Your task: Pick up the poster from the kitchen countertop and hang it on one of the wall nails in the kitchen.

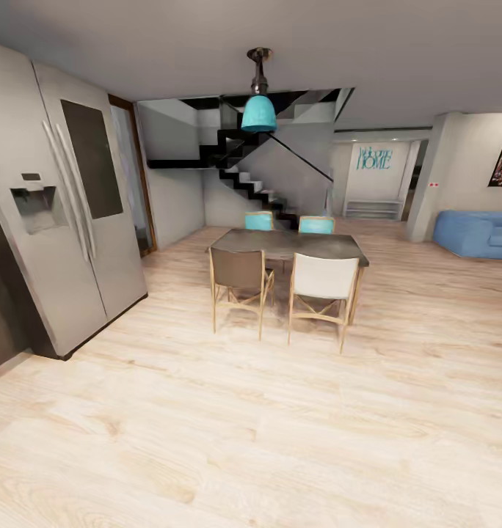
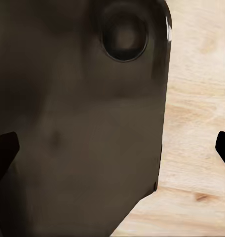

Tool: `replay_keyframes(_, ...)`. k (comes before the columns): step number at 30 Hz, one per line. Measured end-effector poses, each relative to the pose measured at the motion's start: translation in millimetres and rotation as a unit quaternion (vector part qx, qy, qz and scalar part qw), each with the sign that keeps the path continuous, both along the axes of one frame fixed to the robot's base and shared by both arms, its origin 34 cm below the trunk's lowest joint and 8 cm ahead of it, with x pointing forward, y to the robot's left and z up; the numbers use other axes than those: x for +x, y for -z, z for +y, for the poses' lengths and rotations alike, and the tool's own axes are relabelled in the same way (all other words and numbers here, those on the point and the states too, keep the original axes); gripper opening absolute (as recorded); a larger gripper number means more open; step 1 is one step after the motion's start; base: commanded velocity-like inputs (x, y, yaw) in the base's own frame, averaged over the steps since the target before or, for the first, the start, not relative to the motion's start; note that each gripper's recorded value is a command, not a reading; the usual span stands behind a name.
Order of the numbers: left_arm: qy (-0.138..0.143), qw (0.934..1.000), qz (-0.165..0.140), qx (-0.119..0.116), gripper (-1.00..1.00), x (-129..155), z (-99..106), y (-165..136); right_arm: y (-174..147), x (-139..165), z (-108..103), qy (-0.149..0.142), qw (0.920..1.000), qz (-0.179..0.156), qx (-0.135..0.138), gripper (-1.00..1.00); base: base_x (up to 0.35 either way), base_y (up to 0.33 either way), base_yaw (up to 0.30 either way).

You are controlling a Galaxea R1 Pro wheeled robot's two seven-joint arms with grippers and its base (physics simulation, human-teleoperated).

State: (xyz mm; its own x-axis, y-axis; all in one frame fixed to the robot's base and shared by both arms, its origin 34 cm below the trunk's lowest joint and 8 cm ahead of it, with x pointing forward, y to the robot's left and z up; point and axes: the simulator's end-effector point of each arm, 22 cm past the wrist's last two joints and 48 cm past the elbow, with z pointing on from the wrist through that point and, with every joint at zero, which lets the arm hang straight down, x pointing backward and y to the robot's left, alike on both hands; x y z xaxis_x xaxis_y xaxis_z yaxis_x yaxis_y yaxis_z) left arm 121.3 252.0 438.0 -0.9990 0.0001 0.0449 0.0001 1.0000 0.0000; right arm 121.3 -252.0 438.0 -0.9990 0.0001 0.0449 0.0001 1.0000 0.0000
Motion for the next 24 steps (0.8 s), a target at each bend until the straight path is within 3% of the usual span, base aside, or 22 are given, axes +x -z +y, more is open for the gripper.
replay_keyframes(7, -0.002, 0.9998, -0.001, -0.022, 1.0, -11, -30, -1, 1, 41, -3, -0.002, 0.9994, -0.036, -0.001, 1.0, 0.0, 0.0, 0.0)
replay_keyframes(22, -0.002, 0.9998, -0.001, -0.021, 1.0, -11, -29, -1, 1, 40, -3, -0.002, 0.9994, -0.034, -0.001, 1.0, 0.0, 0.0, 0.0)
replay_keyframes(24, -0.002, 0.9997, -0.007, -0.022, 1.0, -10, -34, -2, 0, 56, -12, 0.0, 0.9987, -0.05, -0.007, 1.0, 0.0, 0.0, 0.0)
